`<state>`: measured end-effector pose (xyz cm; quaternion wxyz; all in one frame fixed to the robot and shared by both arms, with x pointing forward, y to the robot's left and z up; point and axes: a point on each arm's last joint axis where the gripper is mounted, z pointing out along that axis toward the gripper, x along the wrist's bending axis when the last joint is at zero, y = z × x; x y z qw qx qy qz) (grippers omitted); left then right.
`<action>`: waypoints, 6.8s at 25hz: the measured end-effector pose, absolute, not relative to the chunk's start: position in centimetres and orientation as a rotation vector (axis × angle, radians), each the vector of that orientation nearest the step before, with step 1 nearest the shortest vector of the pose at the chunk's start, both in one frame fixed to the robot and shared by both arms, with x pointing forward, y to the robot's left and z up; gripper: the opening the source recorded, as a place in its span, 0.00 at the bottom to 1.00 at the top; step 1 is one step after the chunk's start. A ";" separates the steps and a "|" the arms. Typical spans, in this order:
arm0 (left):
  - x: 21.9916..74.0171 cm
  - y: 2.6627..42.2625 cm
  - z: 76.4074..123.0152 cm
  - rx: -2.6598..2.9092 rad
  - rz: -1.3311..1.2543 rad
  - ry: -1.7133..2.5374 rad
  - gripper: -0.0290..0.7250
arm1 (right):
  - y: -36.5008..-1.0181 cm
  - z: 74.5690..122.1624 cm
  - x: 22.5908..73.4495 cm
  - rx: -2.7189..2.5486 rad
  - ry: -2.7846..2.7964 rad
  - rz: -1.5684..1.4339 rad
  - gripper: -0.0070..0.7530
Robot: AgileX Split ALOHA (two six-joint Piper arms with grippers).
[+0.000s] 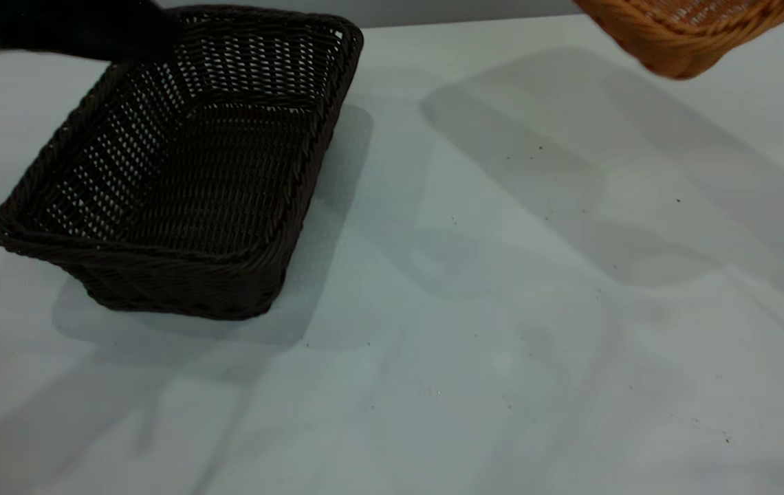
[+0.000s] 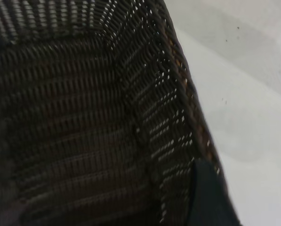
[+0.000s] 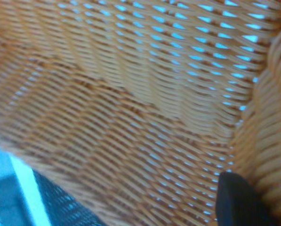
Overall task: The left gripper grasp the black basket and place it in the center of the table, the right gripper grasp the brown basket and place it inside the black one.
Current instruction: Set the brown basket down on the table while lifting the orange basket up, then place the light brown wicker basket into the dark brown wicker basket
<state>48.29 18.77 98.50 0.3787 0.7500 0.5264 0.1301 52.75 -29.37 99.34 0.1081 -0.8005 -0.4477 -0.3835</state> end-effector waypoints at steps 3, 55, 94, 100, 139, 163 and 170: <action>48.3 16.9 97.6 1.894 0.382 1.368 0.49 | -29.5 101.4 53.8 -2.308 -1.453 -1.169 0.15; 51.7 8.2 88.5 2.361 0.342 0.984 0.23 | -30.2 107.8 55.7 -2.168 -1.905 -1.198 0.15; 44.5 12.3 89.6 2.861 0.097 -0.045 0.21 | -30.1 110.0 56.1 -2.109 -1.988 -1.234 0.15; 44.4 12.4 89.7 2.865 0.081 -0.051 0.29 | -30.1 110.0 56.1 -2.108 -1.991 -1.236 0.15; 39.6 18.2 113.5 1.798 1.220 0.185 0.71 | -21.3 103.8 60.7 -1.688 -2.068 -0.808 0.15; 40.1 18.9 115.3 1.607 1.403 0.228 0.60 | -15.2 100.9 59.1 -1.520 -2.191 -0.594 0.15; 40.2 19.0 115.5 1.584 1.421 0.234 0.60 | -15.4 99.2 58.0 -1.521 -2.147 -0.511 0.15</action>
